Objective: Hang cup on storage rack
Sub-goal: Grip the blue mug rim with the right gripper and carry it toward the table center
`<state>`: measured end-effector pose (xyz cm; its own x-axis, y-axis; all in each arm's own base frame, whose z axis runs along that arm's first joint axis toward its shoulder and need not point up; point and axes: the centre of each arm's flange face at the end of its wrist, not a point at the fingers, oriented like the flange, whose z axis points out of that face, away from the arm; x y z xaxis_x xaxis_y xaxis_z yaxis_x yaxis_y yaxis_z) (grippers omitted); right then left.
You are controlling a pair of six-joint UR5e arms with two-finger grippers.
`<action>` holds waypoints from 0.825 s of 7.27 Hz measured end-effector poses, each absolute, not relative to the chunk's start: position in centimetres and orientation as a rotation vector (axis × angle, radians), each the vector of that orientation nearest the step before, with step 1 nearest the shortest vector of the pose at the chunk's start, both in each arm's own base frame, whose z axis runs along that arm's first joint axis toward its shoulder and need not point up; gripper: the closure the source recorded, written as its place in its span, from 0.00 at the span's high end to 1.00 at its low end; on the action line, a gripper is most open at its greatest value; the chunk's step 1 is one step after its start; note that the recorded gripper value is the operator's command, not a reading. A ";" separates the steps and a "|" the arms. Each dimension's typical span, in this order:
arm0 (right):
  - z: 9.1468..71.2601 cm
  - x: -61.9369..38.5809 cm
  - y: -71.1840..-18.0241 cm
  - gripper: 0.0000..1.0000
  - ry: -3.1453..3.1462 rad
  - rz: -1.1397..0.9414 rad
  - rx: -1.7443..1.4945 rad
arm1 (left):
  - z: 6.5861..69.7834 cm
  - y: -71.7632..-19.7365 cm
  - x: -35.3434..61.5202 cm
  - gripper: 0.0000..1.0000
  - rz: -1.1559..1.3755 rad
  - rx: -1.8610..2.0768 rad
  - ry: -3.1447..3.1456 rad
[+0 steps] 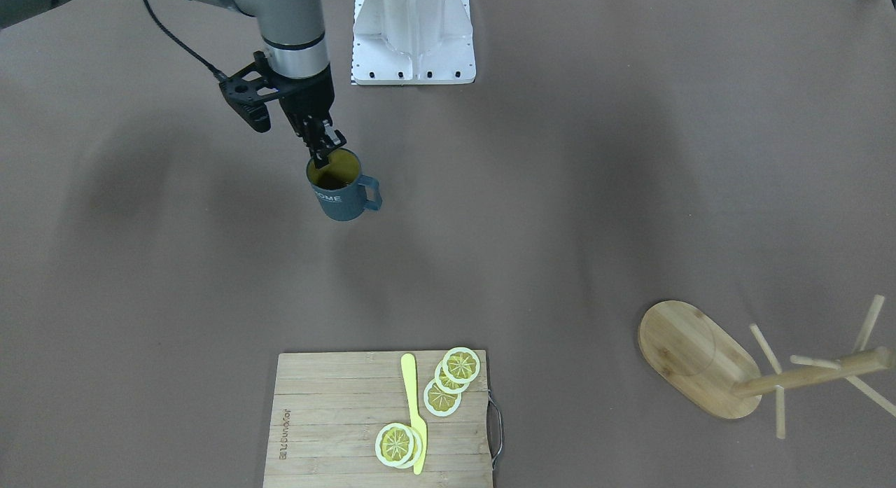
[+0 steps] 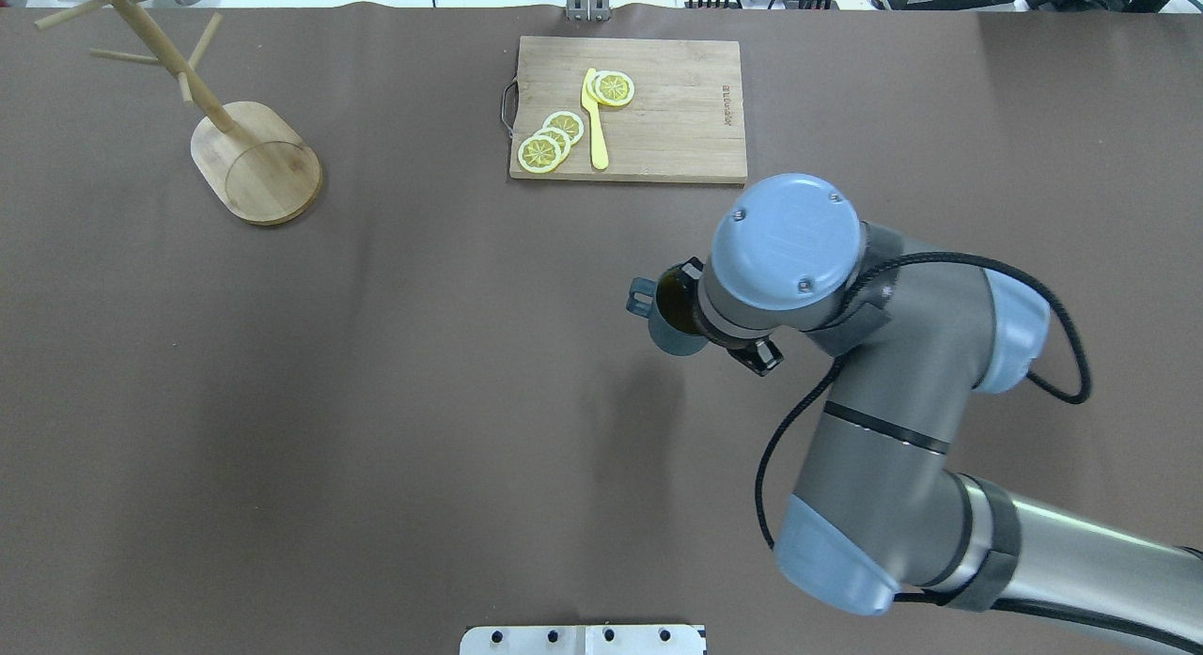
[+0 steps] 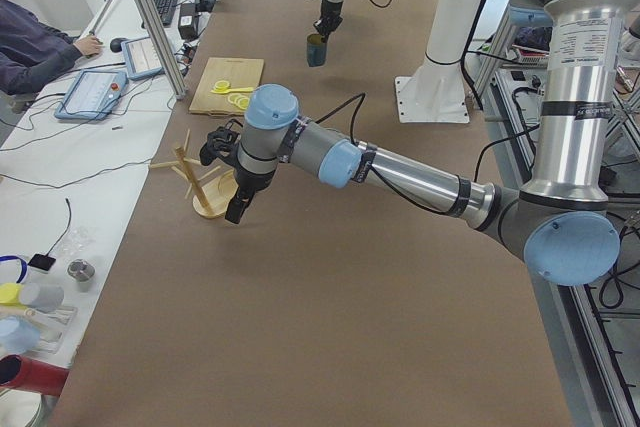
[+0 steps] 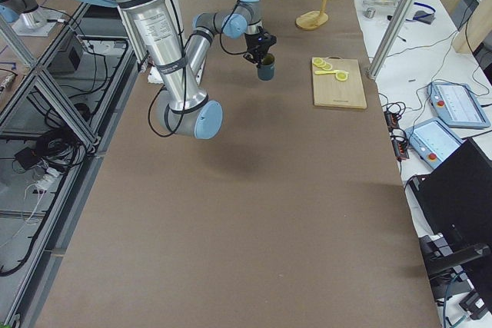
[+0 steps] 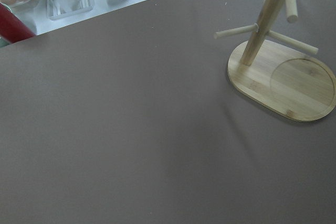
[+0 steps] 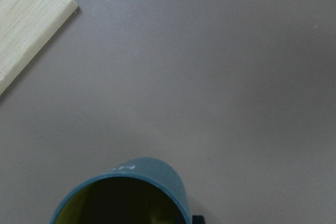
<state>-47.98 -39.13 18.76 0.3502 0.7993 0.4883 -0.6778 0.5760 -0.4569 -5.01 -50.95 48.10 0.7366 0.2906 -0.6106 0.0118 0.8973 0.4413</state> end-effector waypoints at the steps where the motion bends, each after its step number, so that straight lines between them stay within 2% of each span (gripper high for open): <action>1: 17.1 -51.3 -39.8 0.00 -0.720 1.034 -0.222 | 48.1 -50.9 -5.0 1.00 0.156 0.439 0.733; 3: 15.0 -56.1 -41.2 0.00 -0.676 1.124 -0.260 | 48.1 -51.0 -5.0 1.00 0.144 0.434 0.736; 4: 14.7 -57.1 -41.1 0.05 -0.668 1.140 -0.270 | 48.1 -51.0 -5.0 1.00 0.142 0.433 0.737; 6: 14.5 -58.1 -40.4 0.54 -0.662 1.144 -0.274 | 48.2 -51.0 -4.9 1.00 0.141 0.430 0.737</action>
<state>-58.14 -40.37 14.51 0.2508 0.9048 0.3442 -0.7490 0.4066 -0.5231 -4.95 -50.98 48.22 0.7353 0.2729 -0.6204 0.0248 0.9039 0.4270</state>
